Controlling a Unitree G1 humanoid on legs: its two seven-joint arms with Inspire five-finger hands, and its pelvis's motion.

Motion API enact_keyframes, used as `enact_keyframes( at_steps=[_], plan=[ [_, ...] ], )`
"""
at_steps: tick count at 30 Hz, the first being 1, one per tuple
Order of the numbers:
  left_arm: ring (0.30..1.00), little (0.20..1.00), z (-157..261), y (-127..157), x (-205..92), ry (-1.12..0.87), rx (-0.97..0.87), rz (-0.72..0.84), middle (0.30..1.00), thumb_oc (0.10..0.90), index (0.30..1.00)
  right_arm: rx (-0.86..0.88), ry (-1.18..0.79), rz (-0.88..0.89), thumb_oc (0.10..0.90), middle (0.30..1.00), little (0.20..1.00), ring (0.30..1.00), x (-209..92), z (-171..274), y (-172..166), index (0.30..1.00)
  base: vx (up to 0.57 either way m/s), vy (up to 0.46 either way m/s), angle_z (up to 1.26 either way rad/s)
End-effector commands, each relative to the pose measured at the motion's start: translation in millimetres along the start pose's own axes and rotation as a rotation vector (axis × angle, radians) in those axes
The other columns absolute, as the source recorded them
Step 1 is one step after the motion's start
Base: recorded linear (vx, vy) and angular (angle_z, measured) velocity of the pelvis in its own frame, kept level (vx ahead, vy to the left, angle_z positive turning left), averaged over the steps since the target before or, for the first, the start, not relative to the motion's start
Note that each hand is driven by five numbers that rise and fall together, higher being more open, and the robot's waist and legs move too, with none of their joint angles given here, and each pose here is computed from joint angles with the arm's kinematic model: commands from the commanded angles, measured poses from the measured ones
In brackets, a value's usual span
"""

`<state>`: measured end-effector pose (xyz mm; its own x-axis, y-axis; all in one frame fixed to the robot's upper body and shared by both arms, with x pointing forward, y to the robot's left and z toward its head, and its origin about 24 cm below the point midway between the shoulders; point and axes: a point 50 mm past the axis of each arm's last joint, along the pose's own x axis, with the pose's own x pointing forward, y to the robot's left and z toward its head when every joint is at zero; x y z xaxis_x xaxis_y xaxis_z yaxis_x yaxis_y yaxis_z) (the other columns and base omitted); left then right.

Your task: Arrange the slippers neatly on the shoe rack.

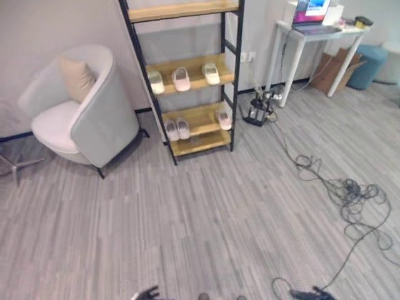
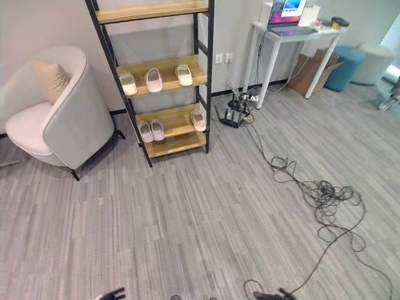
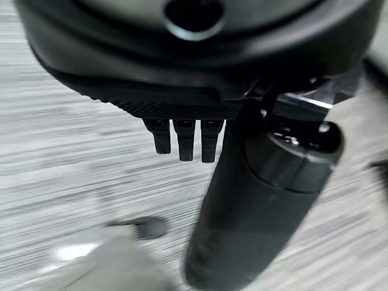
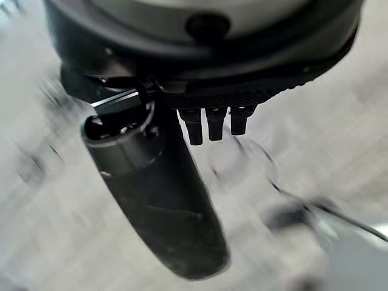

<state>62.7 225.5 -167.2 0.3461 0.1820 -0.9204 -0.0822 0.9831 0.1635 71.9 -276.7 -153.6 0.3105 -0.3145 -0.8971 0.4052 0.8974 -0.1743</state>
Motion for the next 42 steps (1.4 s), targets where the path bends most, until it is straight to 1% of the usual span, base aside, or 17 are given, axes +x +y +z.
enact_keyframes(
  at_steps=[1,3,8,10,11,14,15,17,24,26,27,29,31,35,38,39,42],
  plan=[
    [0.9,0.9,34.8,33.4,3.6,-0.096,0.042,0.114,0.9,0.8,0.9,-0.068,-0.032,-0.152,0.8,0.9,0.9,0.9,-5.1,6.5,-46.6,0.9,0.0,0.0,0.0],
    [0.9,0.9,33.1,29.1,4.0,-0.087,0.046,0.103,0.9,0.8,0.9,-0.078,-0.02,-0.145,0.8,0.9,0.9,0.9,-4.9,3.0,-43.2,0.9,0.0,0.0,0.0],
    [0.9,0.9,48.2,0.5,7.6,-0.121,0.224,0.014,0.9,0.8,0.9,-0.111,-0.011,-0.123,0.8,0.9,0.9,0.9,-3.4,-1.5,-28.4,0.9,-0.01,0.017,0.23],
    [0.9,0.9,48.6,0.1,7.6,-0.124,0.24,0.016,0.9,0.8,0.9,-0.129,-0.019,-0.114,0.8,0.9,0.9,0.9,-2.9,-0.3,-25.2,0.9,0.0,-0.053,0.23],
    [0.9,0.9,52.5,1.1,7.3,-0.146,0.246,0.013,0.9,0.8,0.9,-0.203,-0.026,-0.069,0.8,0.9,0.9,0.9,-1.8,-0.9,-11.2,0.9,-0.04,-0.081,0.11],
    [0.9,0.9,57.3,4.6,7.0,-0.167,0.26,0.015,0.9,0.8,0.9,-0.245,-0.014,-0.034,0.8,0.9,0.9,0.9,-1.8,-5.4,-2.5,0.9,-0.09,-0.149,-0.2],
    [0.9,0.9,73.3,6.2,6.2,-0.23,0.312,0.022,0.9,0.8,0.9,-0.276,-0.005,0.0,0.8,0.9,0.9,0.9,-1.7,-8.6,7.5,0.9,-0.13,-0.252,-0.15],
    [0.9,0.9,73.8,6.7,5.1,-0.247,0.37,0.023,0.9,0.8,0.9,-0.327,0.017,0.03,0.8,0.9,0.9,0.9,-2.5,-15.0,13.0,0.9,-0.06,-0.145,-0.08],
    [0.9,0.9,41.7,3.1,3.3,-0.173,0.417,0.017,0.9,0.8,0.9,-0.419,0.0,0.12,0.8,0.9,0.9,0.9,-3.6,-18.2,35.3,0.9,0.12,0.055,-0.35],
    [0.9,0.9,31.3,0.2,3.0,-0.136,0.401,0.01,0.9,0.8,0.9,-0.47,0.001,0.128,0.8,0.9,0.9,0.9,-3.5,-18.0,36.7,0.9,0.18,0.107,-0.26],
    [0.9,0.9,31.7,10.8,2.6,-0.119,0.377,0.006,0.9,0.8,0.9,-0.482,0.006,0.12,0.8,0.9,0.9,0.9,-3.5,-18.0,29.8,0.9,0.17,0.106,-0.35],
    [0.9,0.9,40.1,16.1,-1.3,-0.194,0.337,0.012,0.9,0.8,0.9,-0.46,0.023,0.096,0.8,0.9,0.9,0.9,-4.8,-23.4,18.0,0.9,0.16,0.099,-0.27],
    [0.9,0.9,32.8,15.6,-6.2,-0.215,0.31,-0.002,0.9,0.8,0.9,-0.468,0.04,0.109,0.8,0.9,0.9,0.9,-7.2,-31.9,14.4,0.9,0.09,0.091,-0.14],
    [0.9,0.9,29.0,14.8,-6.3,-0.201,0.296,-0.018,0.9,0.8,0.9,-0.542,-0.026,0.095,0.8,0.9,0.9,0.9,-4.7,-12.7,13.3,0.9,0.04,0.136,-0.13],
    [0.9,0.9,20.1,17.9,-3.3,-0.142,0.291,0.036,0.9,0.8,0.9,-0.516,-0.029,0.072,0.8,0.9,0.9,0.9,-4.5,-12.9,12.4,0.9,0.05,-0.002,0.14],
    [0.9,0.9,13.3,-4.1,-2.1,-0.128,0.321,0.018,0.9,0.8,0.9,-0.489,-0.023,0.061,0.8,0.9,0.9,0.9,-3.8,-13.4,17.6,0.9,0.11,-0.198,0.13],
    [0.9,0.9,26.5,-23.1,2.2,-0.135,0.401,-0.035,0.9,0.8,0.9,-0.511,-0.001,0.12,0.8,0.9,0.9,0.9,-5.1,-22.4,32.1,0.9,0.15,-0.268,0.67]
  ],
)
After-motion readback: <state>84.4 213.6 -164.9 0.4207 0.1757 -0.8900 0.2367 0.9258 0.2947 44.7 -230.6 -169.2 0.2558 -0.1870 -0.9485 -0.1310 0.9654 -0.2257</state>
